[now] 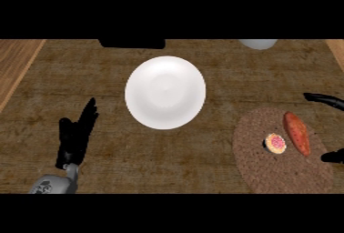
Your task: Pick the sweet potato from the placemat and place it in the plate
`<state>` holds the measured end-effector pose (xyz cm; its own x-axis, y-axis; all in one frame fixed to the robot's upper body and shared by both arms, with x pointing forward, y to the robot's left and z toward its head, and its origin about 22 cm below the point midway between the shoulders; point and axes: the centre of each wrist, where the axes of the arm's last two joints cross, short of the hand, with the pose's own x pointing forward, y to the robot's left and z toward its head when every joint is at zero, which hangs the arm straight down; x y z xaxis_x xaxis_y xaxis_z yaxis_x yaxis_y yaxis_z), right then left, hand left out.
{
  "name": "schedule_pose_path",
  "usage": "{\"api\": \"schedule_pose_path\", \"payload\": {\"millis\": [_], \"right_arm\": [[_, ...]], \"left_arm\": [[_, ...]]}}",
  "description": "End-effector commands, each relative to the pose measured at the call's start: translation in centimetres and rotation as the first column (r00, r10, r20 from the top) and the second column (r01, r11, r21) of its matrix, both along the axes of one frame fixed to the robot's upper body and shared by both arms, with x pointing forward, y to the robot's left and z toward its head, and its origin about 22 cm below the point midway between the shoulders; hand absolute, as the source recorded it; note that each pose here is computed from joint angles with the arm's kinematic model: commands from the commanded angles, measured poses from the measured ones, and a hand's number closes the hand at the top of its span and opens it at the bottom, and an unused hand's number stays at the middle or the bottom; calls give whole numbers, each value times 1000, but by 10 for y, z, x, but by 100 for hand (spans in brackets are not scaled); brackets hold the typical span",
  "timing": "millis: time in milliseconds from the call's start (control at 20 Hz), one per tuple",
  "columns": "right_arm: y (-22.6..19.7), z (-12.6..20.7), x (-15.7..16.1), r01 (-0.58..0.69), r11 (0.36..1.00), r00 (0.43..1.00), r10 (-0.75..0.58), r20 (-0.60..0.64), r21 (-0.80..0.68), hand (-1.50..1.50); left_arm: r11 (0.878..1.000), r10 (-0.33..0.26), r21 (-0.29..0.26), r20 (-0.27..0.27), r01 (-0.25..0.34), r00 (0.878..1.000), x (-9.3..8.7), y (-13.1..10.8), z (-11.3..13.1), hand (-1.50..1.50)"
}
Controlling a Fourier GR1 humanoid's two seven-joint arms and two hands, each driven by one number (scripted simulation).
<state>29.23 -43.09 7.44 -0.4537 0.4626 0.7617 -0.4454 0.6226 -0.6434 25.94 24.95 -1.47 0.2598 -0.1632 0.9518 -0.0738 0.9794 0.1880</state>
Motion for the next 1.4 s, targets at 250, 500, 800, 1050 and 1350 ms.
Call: {"api": "schedule_pose_path", "payload": {"millis": [250, 500, 800, 1050, 1350], "right_arm": [[-22, 29, 16, -248, 910, 968, 220, -120, -332, -150], [4, -7, 31, -318, 839, 945, 246, -213, -442, -150], [-8, 7, 52, -336, 819, 939, 249, -239, -466, -150], [11, -38, 51, -349, 809, 935, 263, -240, -474, -150], [10, -29, 61, -377, 788, 925, 288, -250, -487, -150]], "left_arm": [[1000, -16, 3, -14, 16, 1000, -5, -9, 1, 0], [1000, 9, 8, -10, -9, 1000, 1, 0, 1, 0], [1000, 20, -3, -22, -20, 1000, -1, -13, 3, 0], [999, 36, -2, -10, -36, 999, -5, -4, 4, 0], [999, 28, 23, -2, -28, 1000, -15, 2, -1, 0]]}}
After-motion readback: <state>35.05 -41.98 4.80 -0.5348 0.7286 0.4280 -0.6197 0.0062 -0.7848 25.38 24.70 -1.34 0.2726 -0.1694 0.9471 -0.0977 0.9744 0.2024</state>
